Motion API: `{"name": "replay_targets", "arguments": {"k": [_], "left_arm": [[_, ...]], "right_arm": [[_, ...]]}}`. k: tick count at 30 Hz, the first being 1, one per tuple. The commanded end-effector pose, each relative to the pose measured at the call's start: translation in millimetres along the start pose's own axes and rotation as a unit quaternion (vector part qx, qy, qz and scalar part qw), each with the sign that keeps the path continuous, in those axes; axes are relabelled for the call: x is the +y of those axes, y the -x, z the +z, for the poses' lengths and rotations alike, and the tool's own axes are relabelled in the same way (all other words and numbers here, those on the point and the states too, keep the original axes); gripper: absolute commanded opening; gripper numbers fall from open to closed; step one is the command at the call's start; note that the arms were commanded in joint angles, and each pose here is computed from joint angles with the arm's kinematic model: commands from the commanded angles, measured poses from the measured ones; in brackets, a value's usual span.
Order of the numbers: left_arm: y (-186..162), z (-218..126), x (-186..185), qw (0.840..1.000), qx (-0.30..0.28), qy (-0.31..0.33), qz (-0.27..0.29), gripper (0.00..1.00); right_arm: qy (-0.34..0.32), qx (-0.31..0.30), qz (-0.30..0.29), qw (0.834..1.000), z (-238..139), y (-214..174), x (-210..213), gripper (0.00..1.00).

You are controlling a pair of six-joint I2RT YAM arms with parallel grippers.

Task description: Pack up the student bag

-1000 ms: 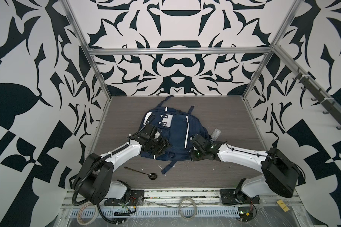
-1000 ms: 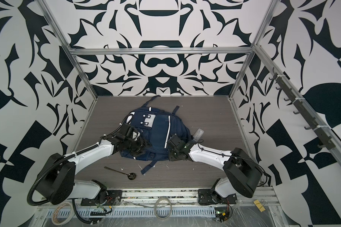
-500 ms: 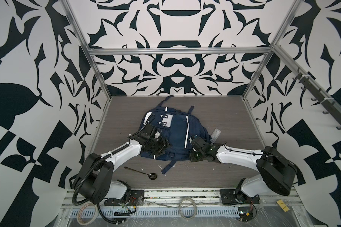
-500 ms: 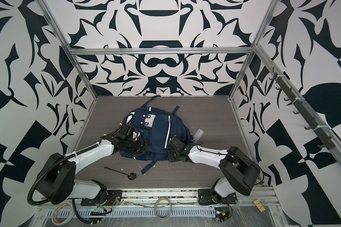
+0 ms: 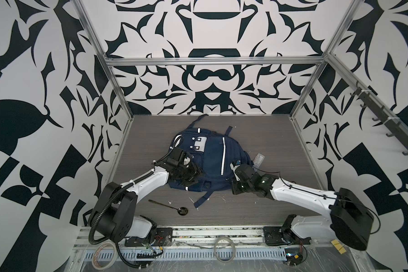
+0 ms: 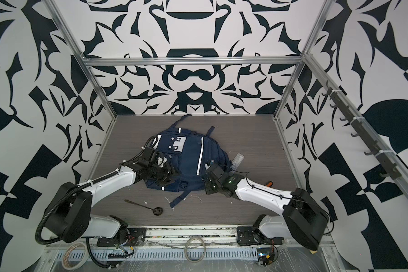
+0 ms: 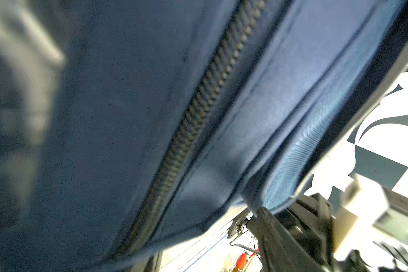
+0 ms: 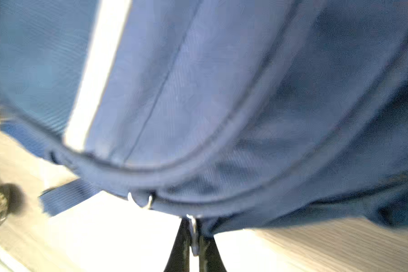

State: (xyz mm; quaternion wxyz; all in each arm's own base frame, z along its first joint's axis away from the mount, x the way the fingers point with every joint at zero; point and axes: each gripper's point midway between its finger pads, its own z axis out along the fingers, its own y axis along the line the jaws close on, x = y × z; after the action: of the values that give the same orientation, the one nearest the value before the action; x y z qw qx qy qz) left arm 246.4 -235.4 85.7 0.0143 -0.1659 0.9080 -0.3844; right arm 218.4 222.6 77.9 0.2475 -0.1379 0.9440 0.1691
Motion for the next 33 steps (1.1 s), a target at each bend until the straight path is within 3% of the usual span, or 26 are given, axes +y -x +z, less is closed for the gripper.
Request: {"name": "replay_targets", "arguments": {"k": [1, 4, 13, 17, 20, 28, 33], "left_arm": [[23.6, 2.2, 15.5, 0.999, -0.042, 0.008, -0.012, 0.63], [33.4, 5.2, 35.8, 0.998, -0.056, 0.011, -0.035, 0.63], [50.6, 4.7, 55.7, 0.997, -0.067, 0.015, -0.043, 0.63], [56.9, 6.7, 59.6, 0.997, -0.068, 0.012, -0.041, 0.64], [59.6, 8.6, 65.1, 0.997, -0.070, 0.009, -0.045, 0.63], [65.5, 7.0, 72.1, 0.996, -0.073, 0.001, -0.048, 0.63], [67.5, 5.3, 75.7, 0.996, -0.074, 0.004, -0.048, 0.63]], "right_arm": [[-0.069, 0.017, -0.041, 0.997, -20.5, -15.5, -32.0, 0.00], [-0.048, 0.002, -0.037, 0.998, -27.5, -13.9, -26.7, 0.00], [-0.112, 0.061, -0.051, 0.991, -27.7, -10.2, -36.7, 0.00], [-0.128, 0.062, -0.059, 0.988, -30.4, -4.4, -39.4, 0.11], [-0.141, 0.061, -0.058, 0.986, -35.6, -0.2, -41.9, 0.13], [-0.155, 0.050, -0.037, 0.986, -49.0, 4.8, -45.3, 0.00], [-0.185, 0.029, -0.035, 0.982, -60.9, 10.6, -56.9, 0.00]]}}
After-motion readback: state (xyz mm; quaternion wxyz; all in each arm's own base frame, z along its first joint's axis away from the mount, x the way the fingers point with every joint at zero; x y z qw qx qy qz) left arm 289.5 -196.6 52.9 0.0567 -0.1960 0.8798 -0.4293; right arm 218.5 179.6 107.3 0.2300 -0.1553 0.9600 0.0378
